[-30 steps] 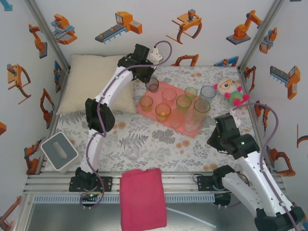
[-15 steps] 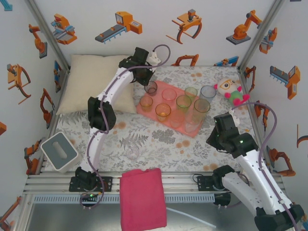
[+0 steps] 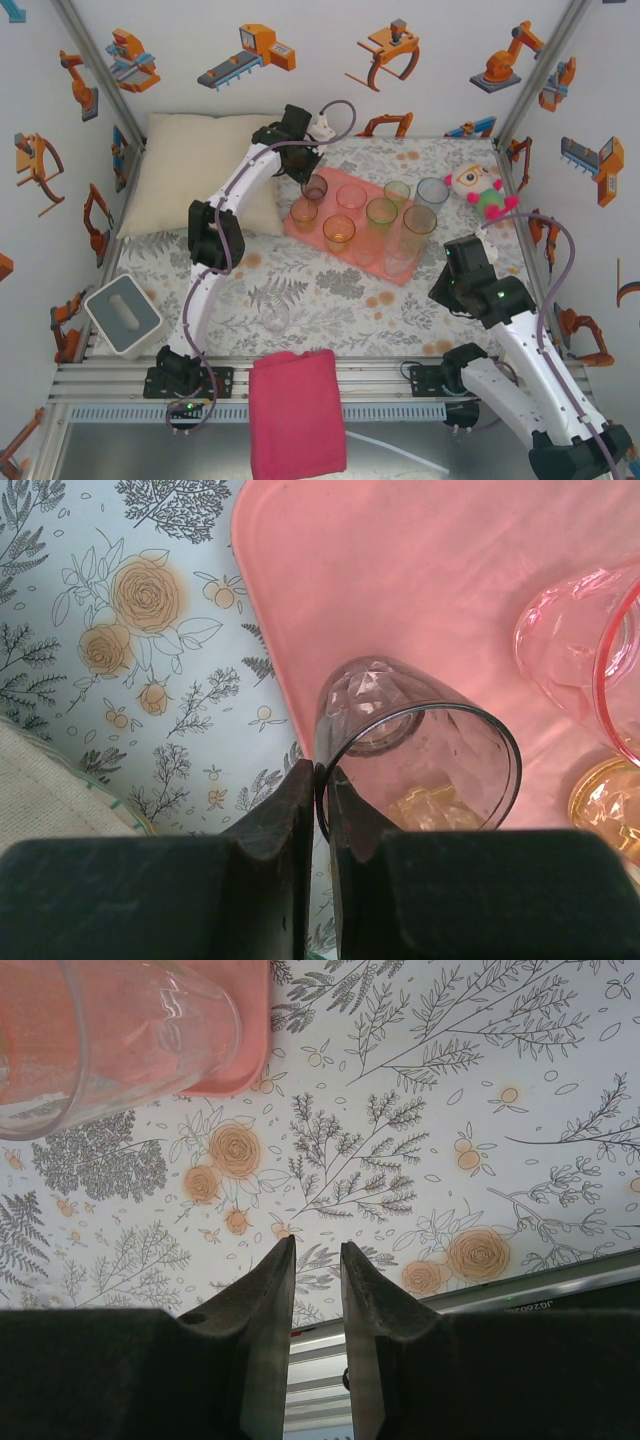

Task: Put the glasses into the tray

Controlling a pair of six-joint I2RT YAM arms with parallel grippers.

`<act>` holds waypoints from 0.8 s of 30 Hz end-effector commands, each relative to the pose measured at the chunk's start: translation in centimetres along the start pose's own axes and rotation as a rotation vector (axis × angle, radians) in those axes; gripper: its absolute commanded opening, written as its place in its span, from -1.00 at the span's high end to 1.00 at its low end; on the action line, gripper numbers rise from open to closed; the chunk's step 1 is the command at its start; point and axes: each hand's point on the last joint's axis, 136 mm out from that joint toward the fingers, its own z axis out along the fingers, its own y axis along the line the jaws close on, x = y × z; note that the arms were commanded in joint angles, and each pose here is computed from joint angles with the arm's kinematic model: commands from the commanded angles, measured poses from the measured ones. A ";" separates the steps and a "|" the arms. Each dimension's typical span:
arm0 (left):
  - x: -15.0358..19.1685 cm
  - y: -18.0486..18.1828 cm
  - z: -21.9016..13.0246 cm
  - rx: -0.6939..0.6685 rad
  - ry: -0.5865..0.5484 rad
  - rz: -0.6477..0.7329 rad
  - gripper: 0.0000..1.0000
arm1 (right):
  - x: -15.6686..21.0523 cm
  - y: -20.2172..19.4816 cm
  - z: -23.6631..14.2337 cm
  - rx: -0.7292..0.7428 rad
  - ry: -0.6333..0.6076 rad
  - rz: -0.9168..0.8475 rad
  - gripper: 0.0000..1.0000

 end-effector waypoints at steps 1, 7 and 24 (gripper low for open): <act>-0.8 -0.1 0.3 0.014 -0.029 -0.008 0.65 | 0.2 -0.1 0.3 0.007 0.002 0.005 0.44; -0.8 -0.4 0.8 0.027 -0.031 -0.015 0.63 | 0.3 -0.1 0.3 0.009 0.005 0.004 0.44; -1.6 -0.7 1.0 0.033 -0.053 -0.016 0.22 | 0.3 -0.2 0.5 0.011 0.006 0.005 0.44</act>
